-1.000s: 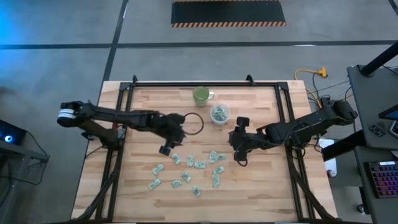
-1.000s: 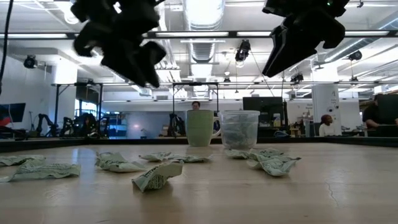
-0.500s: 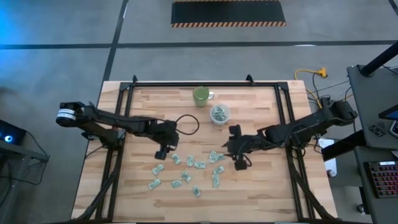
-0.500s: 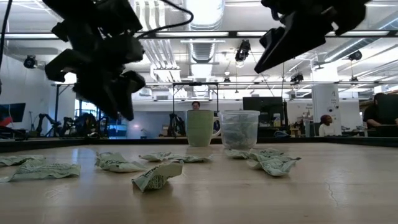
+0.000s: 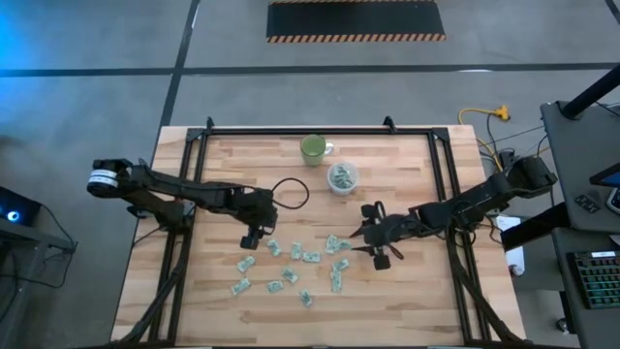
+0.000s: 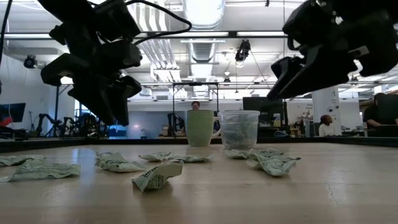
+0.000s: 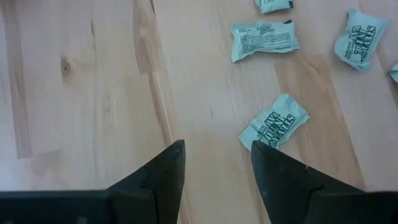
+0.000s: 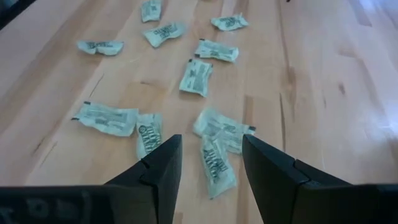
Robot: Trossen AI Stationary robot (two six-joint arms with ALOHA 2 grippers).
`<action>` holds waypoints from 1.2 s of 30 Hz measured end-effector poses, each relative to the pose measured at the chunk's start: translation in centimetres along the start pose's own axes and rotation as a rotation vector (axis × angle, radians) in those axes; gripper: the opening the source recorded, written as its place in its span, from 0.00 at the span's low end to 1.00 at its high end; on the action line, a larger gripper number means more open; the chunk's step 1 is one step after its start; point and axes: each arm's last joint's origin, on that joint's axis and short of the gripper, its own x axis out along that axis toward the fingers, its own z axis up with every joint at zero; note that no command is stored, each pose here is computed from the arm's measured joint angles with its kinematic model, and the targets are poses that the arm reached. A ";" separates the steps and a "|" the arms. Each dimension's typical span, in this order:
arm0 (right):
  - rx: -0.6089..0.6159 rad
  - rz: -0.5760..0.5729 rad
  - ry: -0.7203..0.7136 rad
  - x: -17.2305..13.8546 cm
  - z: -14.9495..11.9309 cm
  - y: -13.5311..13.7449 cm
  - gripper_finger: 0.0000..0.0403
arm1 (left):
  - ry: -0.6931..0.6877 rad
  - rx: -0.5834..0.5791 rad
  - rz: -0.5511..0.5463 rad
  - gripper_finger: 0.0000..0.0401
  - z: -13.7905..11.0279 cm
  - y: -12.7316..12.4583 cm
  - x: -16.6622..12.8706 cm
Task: Pick and place Stevia / Truvia into bins
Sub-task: Put the stevia packet into the transparent container
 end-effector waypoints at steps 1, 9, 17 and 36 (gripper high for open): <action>0.000 -0.001 -0.011 0.0 -0.3 0.0 0.40 | 0.000 -0.005 0.000 0.42 0.0 0.0 0.0; 0.047 -0.010 -0.023 0.3 -2.1 0.0 0.40 | -0.001 -0.015 0.001 0.42 0.0 0.0 0.0; -0.028 -0.013 0.033 3.2 -2.5 0.2 0.40 | 0.001 -0.016 0.000 0.42 0.0 0.0 0.0; 0.054 -0.062 0.220 5.3 -3.3 -0.9 0.39 | 0.004 -0.016 0.000 0.42 -0.1 0.0 0.1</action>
